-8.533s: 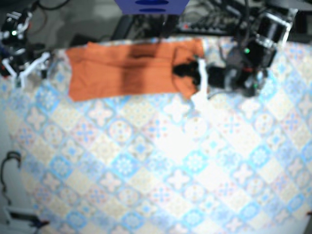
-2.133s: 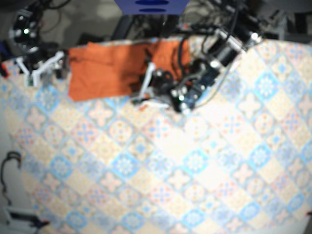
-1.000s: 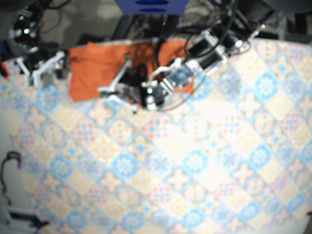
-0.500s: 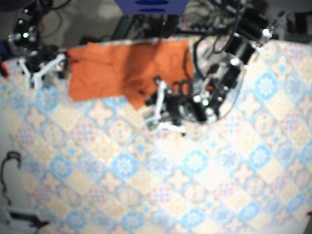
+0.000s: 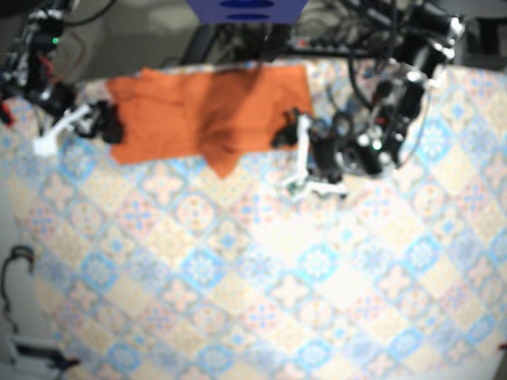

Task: Fold the T-shirt properly
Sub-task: 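Grasp the opposite end of the orange strip with the right gripper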

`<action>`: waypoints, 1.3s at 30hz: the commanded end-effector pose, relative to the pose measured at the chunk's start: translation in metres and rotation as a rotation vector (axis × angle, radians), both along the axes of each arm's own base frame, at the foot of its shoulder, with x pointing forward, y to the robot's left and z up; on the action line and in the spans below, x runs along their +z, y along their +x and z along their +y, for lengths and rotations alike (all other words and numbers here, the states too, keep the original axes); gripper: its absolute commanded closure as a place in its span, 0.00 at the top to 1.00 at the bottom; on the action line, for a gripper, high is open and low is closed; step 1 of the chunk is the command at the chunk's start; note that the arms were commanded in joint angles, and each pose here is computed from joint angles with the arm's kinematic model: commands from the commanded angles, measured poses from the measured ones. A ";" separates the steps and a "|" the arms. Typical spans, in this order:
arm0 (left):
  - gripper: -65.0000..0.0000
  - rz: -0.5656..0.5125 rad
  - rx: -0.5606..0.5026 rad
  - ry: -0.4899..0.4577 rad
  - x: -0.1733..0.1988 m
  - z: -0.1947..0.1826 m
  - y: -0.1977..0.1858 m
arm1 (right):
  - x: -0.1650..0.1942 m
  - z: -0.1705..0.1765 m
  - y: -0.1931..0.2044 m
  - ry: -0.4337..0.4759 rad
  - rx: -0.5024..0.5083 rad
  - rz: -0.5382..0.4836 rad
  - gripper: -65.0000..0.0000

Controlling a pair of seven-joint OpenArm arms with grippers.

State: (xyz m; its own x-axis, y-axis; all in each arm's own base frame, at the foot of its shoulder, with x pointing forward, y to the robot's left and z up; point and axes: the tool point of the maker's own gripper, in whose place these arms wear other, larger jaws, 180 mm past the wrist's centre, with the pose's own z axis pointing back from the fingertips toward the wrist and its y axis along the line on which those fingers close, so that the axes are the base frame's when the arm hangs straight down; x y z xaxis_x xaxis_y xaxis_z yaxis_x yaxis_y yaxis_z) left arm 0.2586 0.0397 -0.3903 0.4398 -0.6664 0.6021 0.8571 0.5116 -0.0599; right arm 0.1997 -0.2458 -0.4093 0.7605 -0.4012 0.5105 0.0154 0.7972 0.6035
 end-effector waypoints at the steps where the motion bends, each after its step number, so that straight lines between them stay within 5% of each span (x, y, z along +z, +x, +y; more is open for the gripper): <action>1: 0.68 -0.037 0.001 -0.041 0.014 -0.005 0.005 | 0.005 -0.009 0.004 0.010 -0.015 -0.016 0.90; 13: 0.68 -0.026 0.002 -0.059 0.015 -0.007 -0.017 | -0.033 -0.016 -0.019 0.096 -0.093 0.107 0.90; 22: 0.68 -0.025 -0.002 -0.046 0.014 -0.001 -0.020 | -0.051 -0.021 -0.035 -0.028 -0.035 0.196 0.90; 27: 0.68 -0.024 -0.003 -0.026 0.012 0.007 -0.020 | -0.058 -0.007 -0.039 -0.008 -0.029 0.211 0.90; 39: 0.68 -0.025 -0.003 -0.026 0.012 0.007 -0.020 | -0.068 0.057 -0.038 0.030 0.160 0.217 0.90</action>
